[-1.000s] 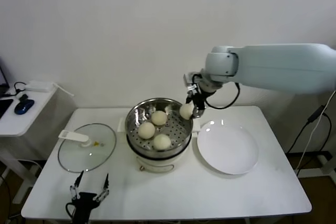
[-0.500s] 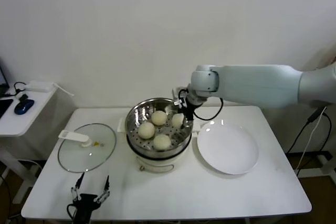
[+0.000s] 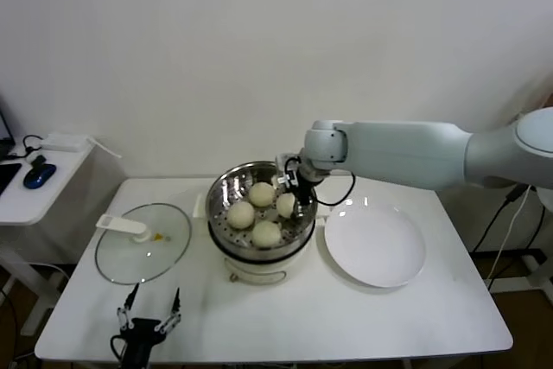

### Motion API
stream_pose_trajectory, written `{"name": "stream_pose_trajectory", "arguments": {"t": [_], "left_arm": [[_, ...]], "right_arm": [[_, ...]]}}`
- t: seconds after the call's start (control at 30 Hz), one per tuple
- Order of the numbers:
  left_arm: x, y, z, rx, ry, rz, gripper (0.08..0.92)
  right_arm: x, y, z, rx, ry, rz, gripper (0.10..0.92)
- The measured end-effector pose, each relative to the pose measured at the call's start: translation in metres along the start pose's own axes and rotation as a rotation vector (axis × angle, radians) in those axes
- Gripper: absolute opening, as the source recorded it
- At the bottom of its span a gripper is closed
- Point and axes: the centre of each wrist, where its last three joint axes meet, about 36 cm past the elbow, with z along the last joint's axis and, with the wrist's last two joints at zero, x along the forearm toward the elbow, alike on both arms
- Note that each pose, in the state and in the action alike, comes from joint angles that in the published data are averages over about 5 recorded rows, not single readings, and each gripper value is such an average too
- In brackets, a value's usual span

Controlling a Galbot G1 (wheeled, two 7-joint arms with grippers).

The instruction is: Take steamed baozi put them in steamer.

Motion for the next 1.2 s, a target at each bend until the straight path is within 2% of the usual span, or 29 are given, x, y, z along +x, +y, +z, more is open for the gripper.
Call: {"name": "stream_pose_trajectory", "arguments": {"t": [0.13, 0.43, 0.63, 0.93, 1.2], "left_arm": [[0.000, 0.000, -0.002, -0.002, -0.004, 0.002, 0.823], [0.001, -0.002, -0.005, -0.005, -0.011, 0.008, 0.823], [0.002, -0.001, -0.008, -0.005, -0.012, 0.009, 0.823], [-0.002, -0.001, -0.018, -0.005, -0.035, 0.022, 0.823], [-0.004, -0.009, -0.026, -0.004, -0.052, 0.039, 0.823]], "right_arm": [[0.001, 0.000, 0.001, -0.009, -0.010, -0.006, 0.813], [0.031, -0.006, 0.017, -0.056, -0.028, 0.017, 0.823], [0.064, -0.006, 0.039, -0.150, -0.065, 0.126, 0.823], [0.077, 0.029, 0.060, -0.399, -0.251, 0.434, 0.823], [0.063, 0.096, 0.094, -0.624, -0.464, 0.668, 0.823]]}}
